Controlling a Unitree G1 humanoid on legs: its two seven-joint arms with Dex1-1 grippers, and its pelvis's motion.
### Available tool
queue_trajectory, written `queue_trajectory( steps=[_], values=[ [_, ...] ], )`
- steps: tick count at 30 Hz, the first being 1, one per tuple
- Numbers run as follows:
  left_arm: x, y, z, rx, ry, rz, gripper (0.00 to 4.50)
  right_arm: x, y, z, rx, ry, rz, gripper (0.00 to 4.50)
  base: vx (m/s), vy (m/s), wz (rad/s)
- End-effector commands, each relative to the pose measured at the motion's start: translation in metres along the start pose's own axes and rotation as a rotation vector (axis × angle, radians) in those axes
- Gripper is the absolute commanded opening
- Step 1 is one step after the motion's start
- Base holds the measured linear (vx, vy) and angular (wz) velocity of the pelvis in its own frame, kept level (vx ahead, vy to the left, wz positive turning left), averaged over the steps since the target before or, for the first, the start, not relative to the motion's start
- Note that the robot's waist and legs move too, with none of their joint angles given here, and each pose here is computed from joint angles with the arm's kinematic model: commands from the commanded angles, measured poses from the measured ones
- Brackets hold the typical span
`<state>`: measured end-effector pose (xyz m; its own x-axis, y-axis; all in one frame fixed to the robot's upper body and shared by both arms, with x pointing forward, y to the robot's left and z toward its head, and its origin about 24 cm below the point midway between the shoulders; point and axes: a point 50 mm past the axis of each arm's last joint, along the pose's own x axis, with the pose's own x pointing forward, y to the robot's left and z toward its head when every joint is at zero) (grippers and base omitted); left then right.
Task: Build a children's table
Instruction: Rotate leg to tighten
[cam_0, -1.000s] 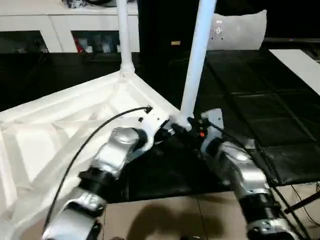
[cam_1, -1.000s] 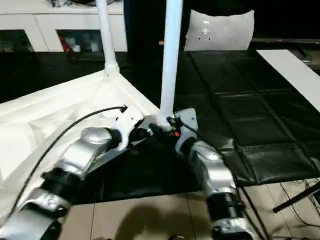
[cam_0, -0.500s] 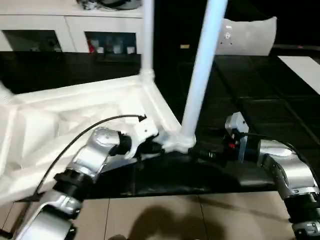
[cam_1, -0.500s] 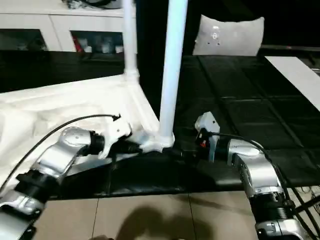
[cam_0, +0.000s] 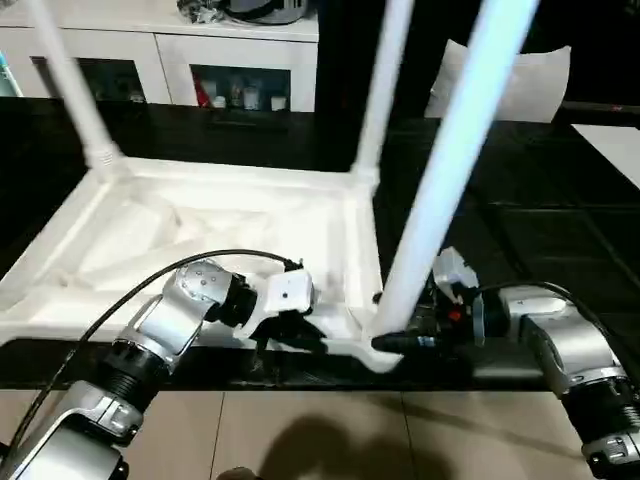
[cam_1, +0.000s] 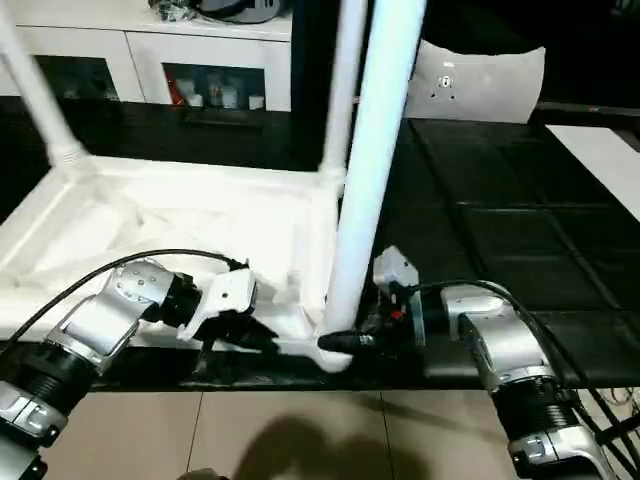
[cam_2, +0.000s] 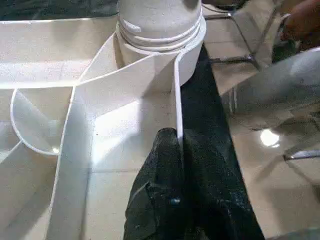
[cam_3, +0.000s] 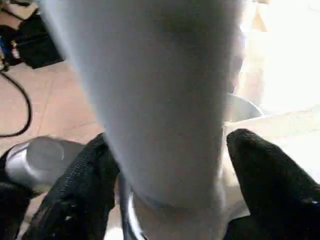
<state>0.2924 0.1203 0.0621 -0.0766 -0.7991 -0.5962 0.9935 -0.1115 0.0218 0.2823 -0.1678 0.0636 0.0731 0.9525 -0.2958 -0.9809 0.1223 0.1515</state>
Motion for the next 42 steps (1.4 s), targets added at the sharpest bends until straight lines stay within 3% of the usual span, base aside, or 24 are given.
queue_trajectory(
  steps=[1, 3, 12, 21, 22, 28, 30, 35, 37, 42],
  values=[
    [0.003, -0.003, 0.005, 0.054, 0.023, -0.064, 0.00, -0.002, -0.001, 0.006, -0.026, 0.012, 0.041, 3.22, 0.000, 0.000, 0.00],
    [0.002, -0.002, 0.004, 0.056, 0.026, -0.065, 0.00, -0.002, 0.000, 0.006, -0.024, 0.018, 0.059, 2.89, 0.000, 0.000, 0.00],
    [-0.001, -0.002, 0.001, 0.053, 0.029, -0.055, 0.00, 0.001, 0.003, 0.003, -0.019, 0.032, 0.110, 2.19, 0.000, 0.000, 0.00],
    [0.001, 0.002, 0.004, -0.016, -0.040, -0.006, 0.00, 0.007, 0.009, 0.001, 0.045, -0.031, 0.119, 2.02, 0.000, 0.000, 0.00],
    [0.003, 0.006, 0.007, -0.052, -0.069, 0.049, 0.00, 0.011, 0.006, 0.000, 0.091, -0.037, 0.058, 2.02, 0.000, 0.000, 0.00],
    [0.007, 0.020, 0.016, -0.166, -0.120, 0.231, 0.00, 0.035, -0.003, 0.002, 0.134, -0.085, -0.147, 2.02, 0.000, 0.000, 0.00],
    [0.012, 0.028, 0.024, -0.227, -0.159, 0.332, 0.00, 0.052, -0.011, 0.008, 0.198, -0.151, -0.286, 2.02, 0.000, 0.000, 0.00],
    [0.017, 0.037, 0.034, -0.281, -0.185, 0.438, 0.00, 0.069, -0.017, 0.013, 0.244, -0.171, -0.409, 2.01, 0.000, 0.000, 0.00],
    [0.022, 0.048, 0.046, -0.323, -0.217, 0.568, 0.00, 0.085, -0.024, 0.016, 0.288, -0.180, -0.562, 2.01, 0.000, 0.000, 0.00],
    [0.033, 0.057, 0.065, -0.349, -0.292, 0.687, 0.00, 0.102, -0.036, 0.027, 0.307, -0.230, -0.758, 2.01, 0.011, -0.002, 0.01]
  ],
)
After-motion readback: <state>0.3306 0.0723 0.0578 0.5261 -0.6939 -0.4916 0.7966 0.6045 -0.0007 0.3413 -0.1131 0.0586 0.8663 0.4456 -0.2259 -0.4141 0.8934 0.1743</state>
